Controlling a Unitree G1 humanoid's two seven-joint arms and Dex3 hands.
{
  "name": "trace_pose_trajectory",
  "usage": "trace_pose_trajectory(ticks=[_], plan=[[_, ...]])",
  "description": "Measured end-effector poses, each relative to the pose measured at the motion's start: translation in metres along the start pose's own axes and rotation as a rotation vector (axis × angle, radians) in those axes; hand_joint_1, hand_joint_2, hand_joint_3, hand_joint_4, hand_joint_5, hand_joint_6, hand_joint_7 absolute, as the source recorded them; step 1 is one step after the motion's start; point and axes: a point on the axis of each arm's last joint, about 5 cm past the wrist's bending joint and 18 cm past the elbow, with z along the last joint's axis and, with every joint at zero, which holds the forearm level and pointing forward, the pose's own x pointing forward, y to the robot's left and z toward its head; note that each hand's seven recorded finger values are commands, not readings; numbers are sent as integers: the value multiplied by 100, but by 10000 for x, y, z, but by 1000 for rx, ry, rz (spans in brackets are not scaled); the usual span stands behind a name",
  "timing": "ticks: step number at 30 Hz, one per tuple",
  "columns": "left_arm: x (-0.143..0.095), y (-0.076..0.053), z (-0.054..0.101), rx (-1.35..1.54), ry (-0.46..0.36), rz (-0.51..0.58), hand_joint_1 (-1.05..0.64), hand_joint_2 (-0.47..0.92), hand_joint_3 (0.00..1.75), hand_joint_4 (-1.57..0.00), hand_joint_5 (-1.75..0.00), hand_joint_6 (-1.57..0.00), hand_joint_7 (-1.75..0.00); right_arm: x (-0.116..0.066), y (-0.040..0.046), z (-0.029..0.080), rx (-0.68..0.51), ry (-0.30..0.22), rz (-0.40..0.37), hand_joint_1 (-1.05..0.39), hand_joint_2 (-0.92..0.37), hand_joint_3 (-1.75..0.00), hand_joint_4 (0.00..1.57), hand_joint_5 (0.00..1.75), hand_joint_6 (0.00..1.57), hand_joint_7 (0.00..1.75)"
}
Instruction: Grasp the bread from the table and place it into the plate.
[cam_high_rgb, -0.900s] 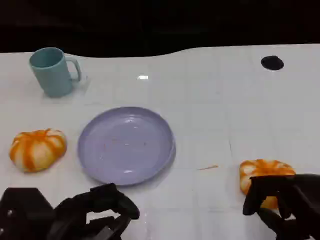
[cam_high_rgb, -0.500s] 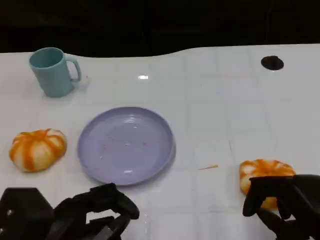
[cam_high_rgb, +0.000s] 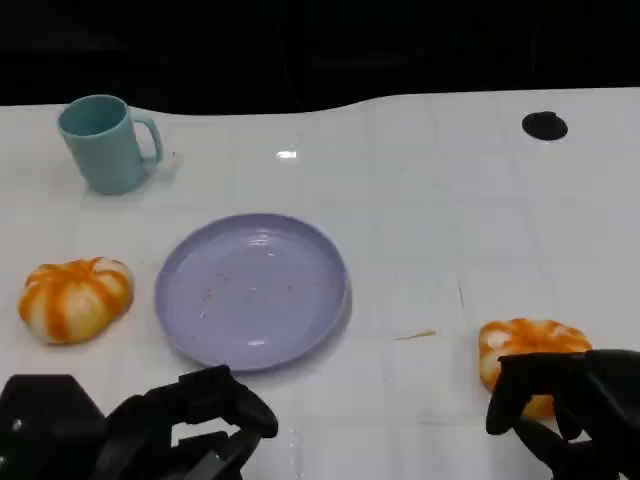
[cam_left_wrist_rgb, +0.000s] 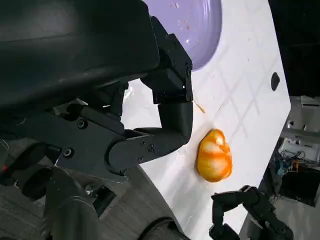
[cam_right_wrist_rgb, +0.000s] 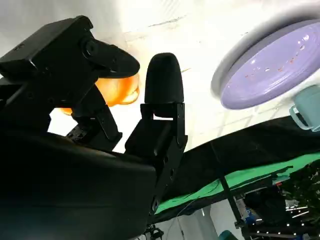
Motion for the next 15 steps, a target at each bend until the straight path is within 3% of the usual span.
trace_pose_trajectory(ticks=[3, 8, 10, 11, 15], plan=[[-2, 0, 5, 1, -3, 0, -35, 92, 56, -64, -175, -61, -141, 2, -1, 1, 0, -1, -1, -4, -35, -104, 91, 172, 95, 112], [-6, 2, 13, 2, -3, 2, -35, 92, 56, -64, -175, -61, -142, 3, -2, 2, -1, -3, -5, -3, -27, -111, 96, 149, 105, 81], [-9, 6, 14, 2, -2, 5, -35, 92, 56, -64, -175, -60, -142, 4, -2, 4, -13, -8, -21, -5, -27, -108, 97, 141, 109, 69], [-9, 8, 14, 2, -2, 5, -35, 92, 56, -64, -175, -60, -142, 6, -3, 7, -28, -15, -33, -9, -30, -100, 99, 128, 112, 59], [-9, 8, 12, -7, 2, 2, -35, 92, 56, -63, -175, -60, -142, 11, -3, 11, -117, -27, -82, -23, -35, -86, 98, 105, 117, 33]])
